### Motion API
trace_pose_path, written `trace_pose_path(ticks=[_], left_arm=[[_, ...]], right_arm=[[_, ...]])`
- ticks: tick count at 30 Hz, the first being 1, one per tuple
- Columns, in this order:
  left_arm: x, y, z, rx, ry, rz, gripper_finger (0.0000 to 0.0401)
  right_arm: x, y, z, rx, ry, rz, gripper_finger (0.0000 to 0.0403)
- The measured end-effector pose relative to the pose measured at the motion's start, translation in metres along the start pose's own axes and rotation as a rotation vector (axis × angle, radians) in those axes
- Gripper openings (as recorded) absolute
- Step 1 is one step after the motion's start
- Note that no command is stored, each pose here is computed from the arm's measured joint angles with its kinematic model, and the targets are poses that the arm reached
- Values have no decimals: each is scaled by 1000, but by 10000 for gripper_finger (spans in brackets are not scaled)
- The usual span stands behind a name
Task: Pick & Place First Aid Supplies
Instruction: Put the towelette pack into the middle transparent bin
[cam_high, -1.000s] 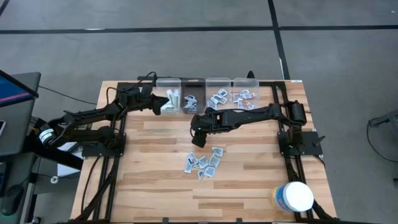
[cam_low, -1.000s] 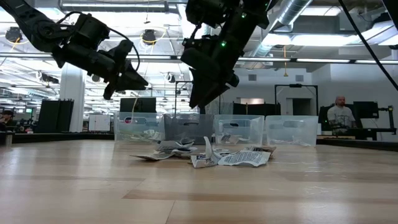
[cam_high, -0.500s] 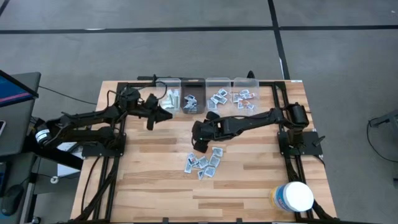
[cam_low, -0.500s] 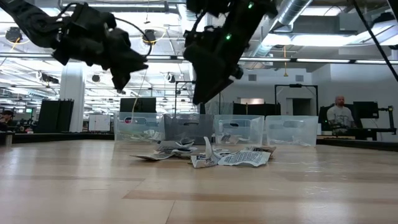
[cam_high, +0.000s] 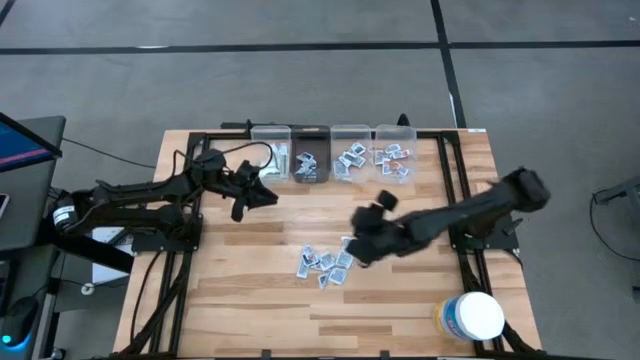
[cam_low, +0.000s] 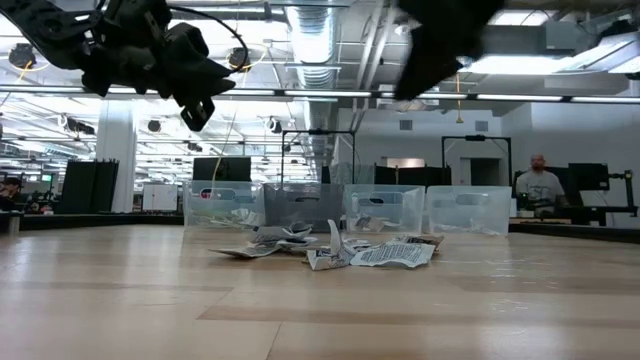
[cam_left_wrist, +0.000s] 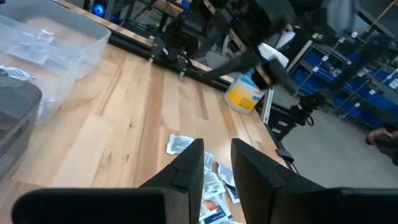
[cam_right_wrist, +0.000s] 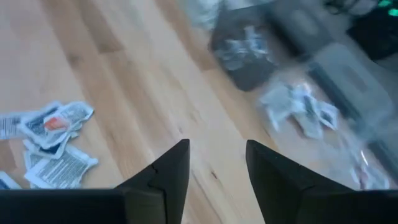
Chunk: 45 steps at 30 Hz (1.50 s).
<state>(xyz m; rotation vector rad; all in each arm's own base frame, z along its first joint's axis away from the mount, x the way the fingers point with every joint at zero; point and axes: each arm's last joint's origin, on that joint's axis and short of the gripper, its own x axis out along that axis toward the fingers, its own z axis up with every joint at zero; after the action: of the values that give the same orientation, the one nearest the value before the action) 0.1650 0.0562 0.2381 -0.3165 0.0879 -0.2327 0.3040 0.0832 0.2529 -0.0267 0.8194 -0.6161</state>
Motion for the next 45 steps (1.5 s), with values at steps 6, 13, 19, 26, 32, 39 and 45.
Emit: trace_pose_path(ticks=[6,13,19,26,32,39,45], left_arm=[[4,-3,-2,-9,8,-2,81],[14,-6,-9,-24,34,35,81],[25,-6,-19,-48,90,30,81],[32,-8,-26,-63,134,15,81],[33,-7,-27,-60,128,30,81],[33,-7,-26,-59,123,44,81],[33,-7,-26,-58,122,44,81]], right_arm=[[-20,-18,-53,311,-109,117,135],[4,-10,-77,443,-196,206,127],[31,10,-89,279,-111,221,128],[56,35,-105,187,7,341,119],[70,47,-111,120,36,313,115],[83,52,-119,84,75,289,113],[81,49,-119,102,92,284,61]])
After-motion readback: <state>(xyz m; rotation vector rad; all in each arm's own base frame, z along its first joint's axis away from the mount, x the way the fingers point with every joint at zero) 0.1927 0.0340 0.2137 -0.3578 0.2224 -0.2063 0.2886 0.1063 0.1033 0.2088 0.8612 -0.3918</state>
